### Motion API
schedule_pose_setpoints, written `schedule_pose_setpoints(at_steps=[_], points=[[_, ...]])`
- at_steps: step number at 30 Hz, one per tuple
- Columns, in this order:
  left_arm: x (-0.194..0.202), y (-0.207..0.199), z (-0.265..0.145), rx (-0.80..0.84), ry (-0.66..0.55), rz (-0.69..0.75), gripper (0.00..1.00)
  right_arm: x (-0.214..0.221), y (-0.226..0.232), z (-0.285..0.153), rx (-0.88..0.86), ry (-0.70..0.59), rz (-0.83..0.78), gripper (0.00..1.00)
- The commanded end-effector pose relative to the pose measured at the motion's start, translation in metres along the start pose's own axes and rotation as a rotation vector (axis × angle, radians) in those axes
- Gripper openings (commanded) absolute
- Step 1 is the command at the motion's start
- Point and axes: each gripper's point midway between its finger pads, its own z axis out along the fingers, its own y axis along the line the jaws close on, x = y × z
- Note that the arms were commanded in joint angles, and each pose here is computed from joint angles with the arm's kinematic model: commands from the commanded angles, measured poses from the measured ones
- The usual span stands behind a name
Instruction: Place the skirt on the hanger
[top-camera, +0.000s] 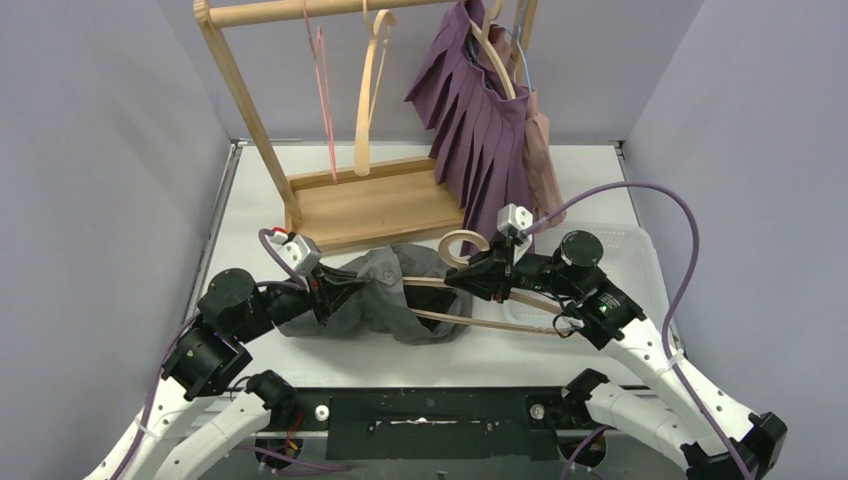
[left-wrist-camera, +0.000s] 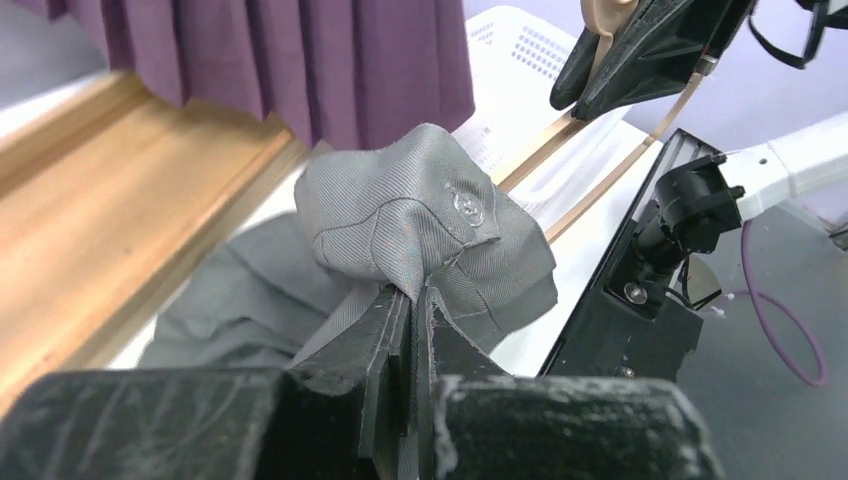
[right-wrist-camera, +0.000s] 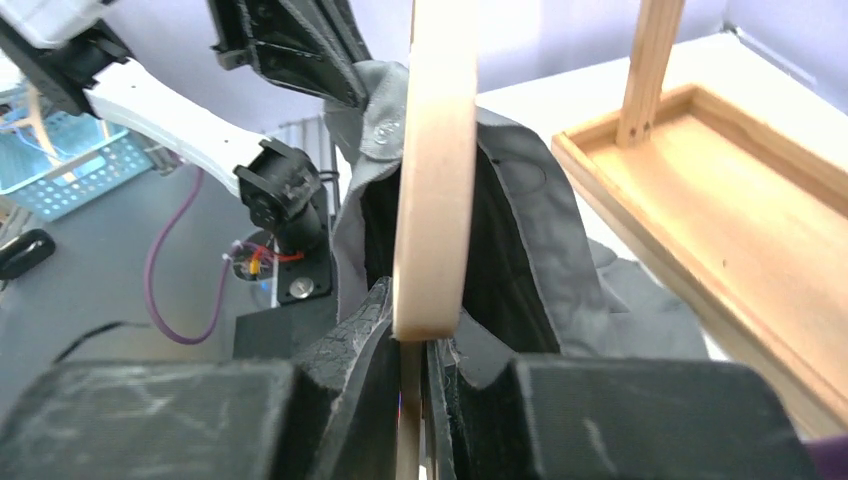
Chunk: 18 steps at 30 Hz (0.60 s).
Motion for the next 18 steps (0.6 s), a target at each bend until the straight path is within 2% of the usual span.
schedule_pose_setpoints(at_steps=[1,8,11,18], points=[[-0.043,-0.02,-0.006,0.094,-0.076,0.153,0.0,-0.049,0.033,-0.009,-0.131,-0.146,-0.141,0.0],[-0.061,-0.023,-0.01,0.101,-0.101,0.24,0.0,-0.057,0.03,-0.027,-0.01,-0.148,-0.217,0.0],[-0.068,-0.033,-0.01,0.151,-0.109,0.253,0.0,-0.062,0.038,-0.031,-0.039,-0.166,-0.249,0.0],[-0.065,-0.049,-0.01,0.253,-0.032,0.265,0.0,-0.077,0.062,-0.033,-0.154,-0.203,-0.279,0.0]])
